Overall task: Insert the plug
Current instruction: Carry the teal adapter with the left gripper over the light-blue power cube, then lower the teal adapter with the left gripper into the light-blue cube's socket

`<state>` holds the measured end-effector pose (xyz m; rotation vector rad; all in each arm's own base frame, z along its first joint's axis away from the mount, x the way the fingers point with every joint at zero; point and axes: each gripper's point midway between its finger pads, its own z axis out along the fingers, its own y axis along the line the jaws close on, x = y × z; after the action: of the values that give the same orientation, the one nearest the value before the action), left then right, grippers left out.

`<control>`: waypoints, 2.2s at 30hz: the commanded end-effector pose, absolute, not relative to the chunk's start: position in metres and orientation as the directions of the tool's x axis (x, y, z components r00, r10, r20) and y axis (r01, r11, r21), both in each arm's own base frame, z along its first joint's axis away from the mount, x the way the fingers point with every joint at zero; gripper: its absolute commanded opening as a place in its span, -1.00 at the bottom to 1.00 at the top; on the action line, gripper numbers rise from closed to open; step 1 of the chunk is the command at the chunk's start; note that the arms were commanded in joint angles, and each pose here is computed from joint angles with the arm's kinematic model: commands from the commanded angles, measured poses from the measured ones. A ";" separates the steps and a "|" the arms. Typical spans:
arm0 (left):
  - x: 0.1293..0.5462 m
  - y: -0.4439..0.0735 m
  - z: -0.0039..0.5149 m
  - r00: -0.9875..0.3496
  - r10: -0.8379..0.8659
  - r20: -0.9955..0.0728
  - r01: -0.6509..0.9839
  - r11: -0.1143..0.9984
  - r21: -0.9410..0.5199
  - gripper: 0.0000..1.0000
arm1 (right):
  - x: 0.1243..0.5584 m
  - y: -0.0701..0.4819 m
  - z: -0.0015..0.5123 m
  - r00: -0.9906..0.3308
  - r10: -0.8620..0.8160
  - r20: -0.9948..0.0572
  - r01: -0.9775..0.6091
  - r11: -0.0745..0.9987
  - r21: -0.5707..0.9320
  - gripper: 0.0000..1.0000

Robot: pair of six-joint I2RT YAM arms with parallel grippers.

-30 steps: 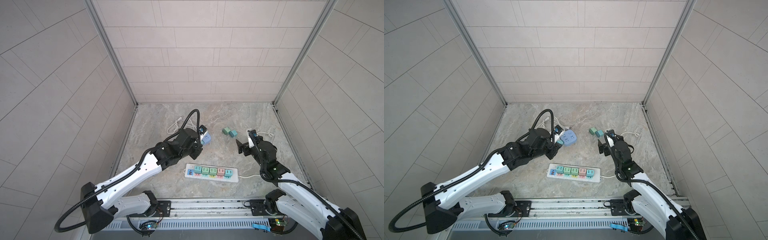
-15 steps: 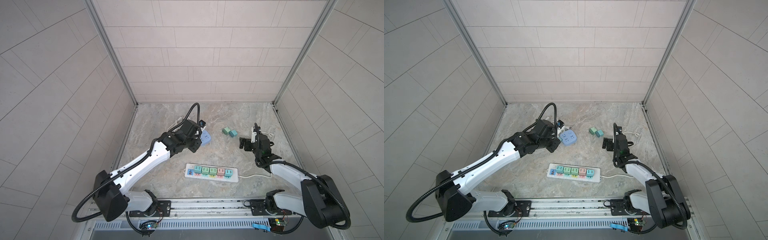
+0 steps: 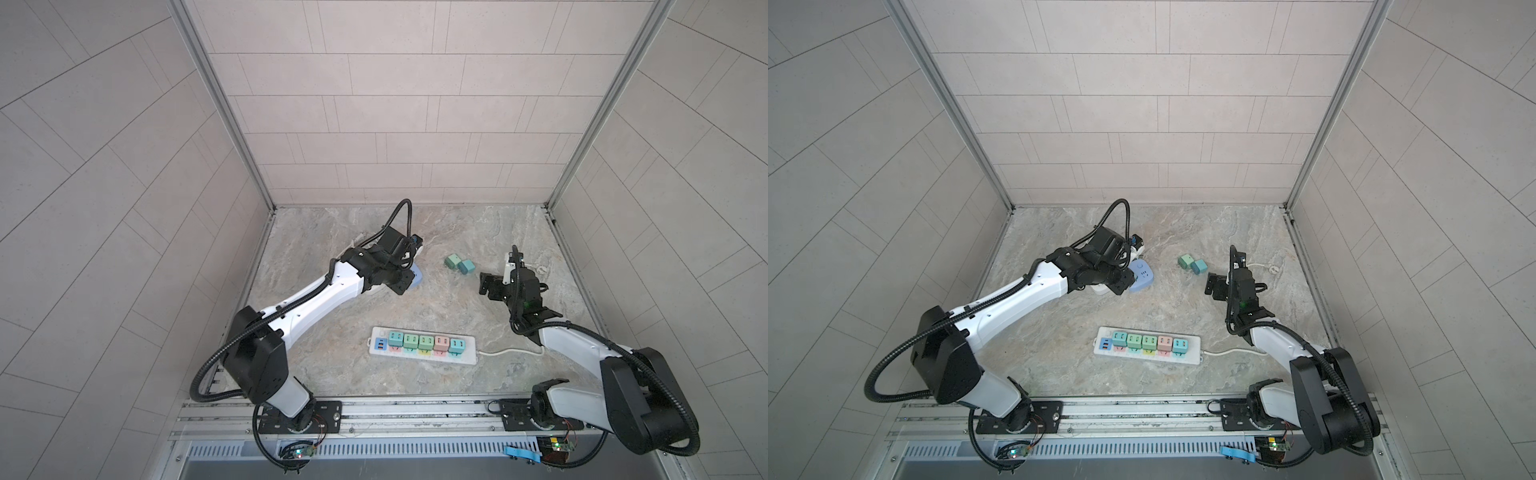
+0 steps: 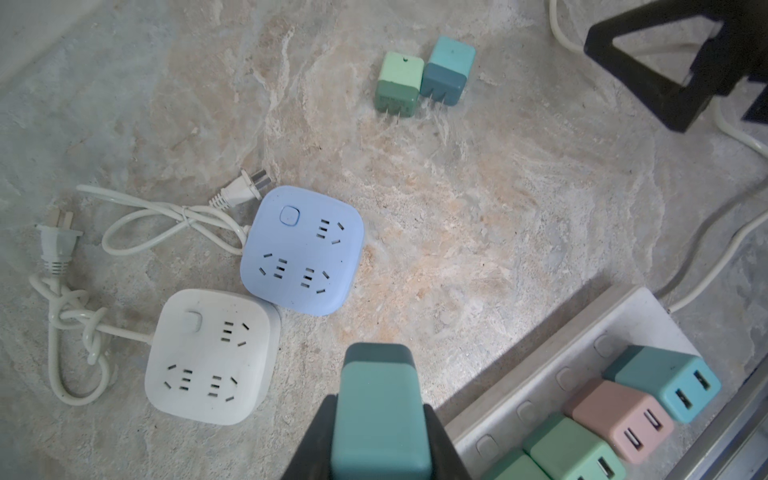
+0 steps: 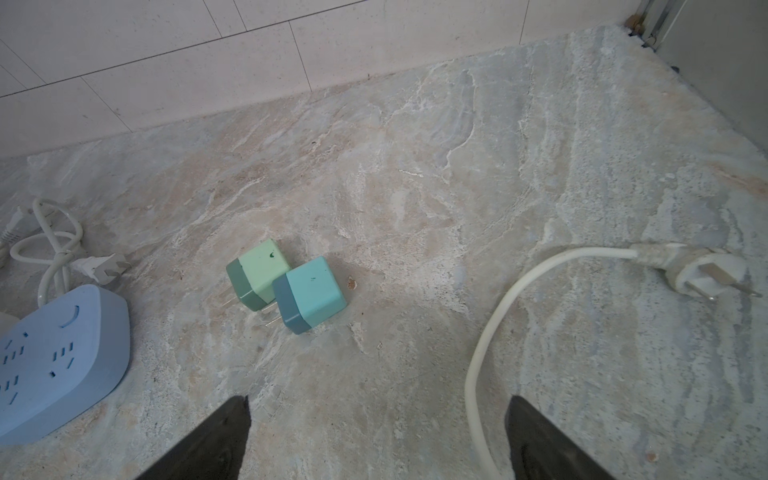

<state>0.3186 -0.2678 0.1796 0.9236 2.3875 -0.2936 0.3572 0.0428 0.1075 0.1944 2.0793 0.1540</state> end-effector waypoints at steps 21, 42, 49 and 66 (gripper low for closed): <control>0.383 -0.288 0.120 -0.644 0.705 -0.297 0.732 0.680 0.027 -1.00 | 0.367 0.061 0.111 -0.507 0.141 -0.850 0.013 0.988 0.156 0.88; 0.405 -0.296 0.079 -0.602 0.765 -0.229 0.775 0.629 0.062 -1.00 | 0.369 0.067 0.109 -0.519 0.121 -0.846 -0.006 0.989 0.145 0.88; 0.410 -0.295 0.070 -0.607 0.768 -0.203 0.772 0.631 0.079 -1.00 | 0.369 0.069 0.110 -0.522 0.111 -0.846 -0.015 0.990 0.139 0.87; 0.406 -0.291 0.050 -0.603 0.786 -0.136 0.786 0.615 0.067 -1.00 | 0.369 0.072 0.111 -0.518 0.097 -0.850 -0.024 0.992 0.128 0.87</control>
<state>0.4160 -0.2991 0.0751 1.2470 2.6113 -0.0171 0.3654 0.0701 0.1042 0.0617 2.1245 0.1590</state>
